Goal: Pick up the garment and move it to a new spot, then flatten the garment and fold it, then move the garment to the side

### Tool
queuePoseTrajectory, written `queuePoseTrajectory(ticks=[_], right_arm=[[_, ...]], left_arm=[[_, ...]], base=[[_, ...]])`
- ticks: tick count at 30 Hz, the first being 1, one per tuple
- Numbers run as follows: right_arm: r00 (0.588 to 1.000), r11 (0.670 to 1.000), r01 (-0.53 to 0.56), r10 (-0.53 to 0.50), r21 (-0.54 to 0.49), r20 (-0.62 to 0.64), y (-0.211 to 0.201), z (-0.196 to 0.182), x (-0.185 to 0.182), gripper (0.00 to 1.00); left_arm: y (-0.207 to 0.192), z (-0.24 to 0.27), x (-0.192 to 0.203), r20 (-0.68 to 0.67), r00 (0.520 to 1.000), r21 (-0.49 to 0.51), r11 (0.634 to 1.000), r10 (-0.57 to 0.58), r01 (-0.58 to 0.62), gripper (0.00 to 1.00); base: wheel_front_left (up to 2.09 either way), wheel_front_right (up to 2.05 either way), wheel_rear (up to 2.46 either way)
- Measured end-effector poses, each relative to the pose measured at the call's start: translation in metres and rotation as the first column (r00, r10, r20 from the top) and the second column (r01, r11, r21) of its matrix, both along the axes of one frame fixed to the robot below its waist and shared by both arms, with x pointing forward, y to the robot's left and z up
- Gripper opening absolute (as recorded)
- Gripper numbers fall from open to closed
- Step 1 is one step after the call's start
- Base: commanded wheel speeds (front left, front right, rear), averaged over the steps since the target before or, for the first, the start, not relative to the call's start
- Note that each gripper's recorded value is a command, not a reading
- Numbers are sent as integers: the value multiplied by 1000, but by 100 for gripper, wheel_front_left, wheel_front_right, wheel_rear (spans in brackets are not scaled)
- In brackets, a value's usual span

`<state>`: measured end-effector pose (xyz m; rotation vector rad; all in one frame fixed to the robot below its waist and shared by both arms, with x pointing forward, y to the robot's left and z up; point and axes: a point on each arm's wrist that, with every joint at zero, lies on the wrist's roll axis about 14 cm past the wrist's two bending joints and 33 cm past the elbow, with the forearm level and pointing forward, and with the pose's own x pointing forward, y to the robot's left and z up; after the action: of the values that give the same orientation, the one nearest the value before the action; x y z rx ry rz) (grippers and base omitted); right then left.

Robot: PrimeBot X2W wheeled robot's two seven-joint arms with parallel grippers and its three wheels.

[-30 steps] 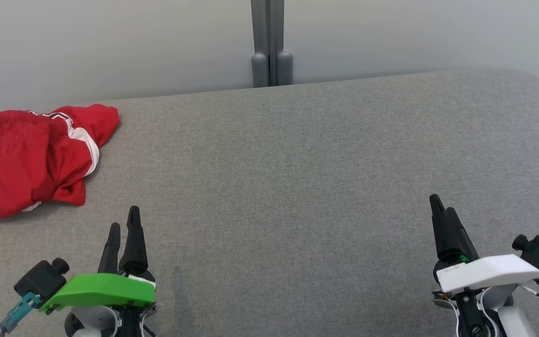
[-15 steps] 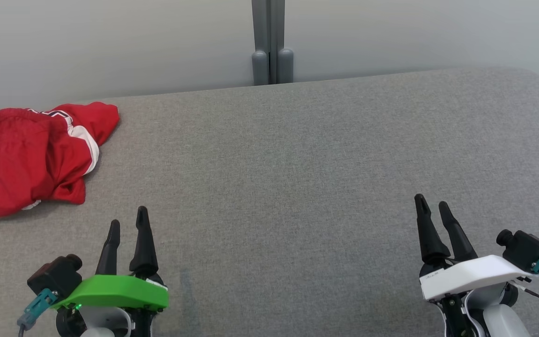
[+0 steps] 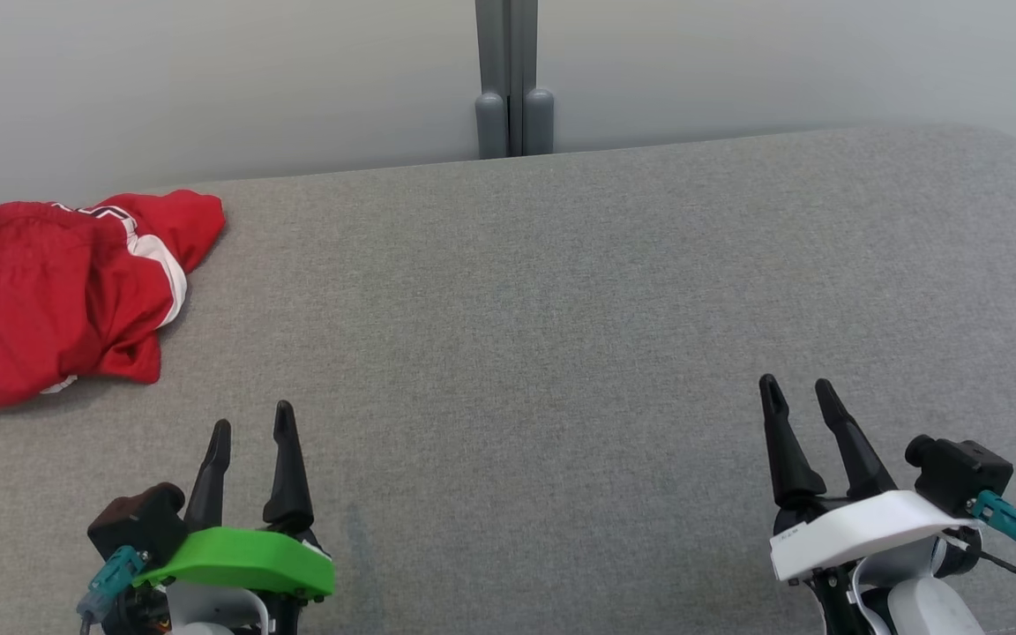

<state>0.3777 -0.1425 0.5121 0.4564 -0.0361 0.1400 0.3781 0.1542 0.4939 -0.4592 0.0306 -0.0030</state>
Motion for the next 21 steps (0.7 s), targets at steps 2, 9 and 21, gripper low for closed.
queuePoseTrajectory(ticks=[2, 9, 21], right_arm=[[1000, 1000, -4, 4, -20, 3, 1, -1, 0, 100], [1000, 996, -14, 16, -91, 13, 5, -2, -2, 100], [999, 981, -32, 38, -190, 28, 11, -5, -4, 100]], left_arm=[[0, 0, 0, 4, 1000, 22, 1000, -1, 1, 100], [-1, -5, -4, -1, 1000, 86, 996, -4, 4, 100], [-3, -12, -7, -5, 1000, 176, 984, -9, 9, 100]], base=[[0, 0, 0], [0, 0, 0], [0, 0, 0]])
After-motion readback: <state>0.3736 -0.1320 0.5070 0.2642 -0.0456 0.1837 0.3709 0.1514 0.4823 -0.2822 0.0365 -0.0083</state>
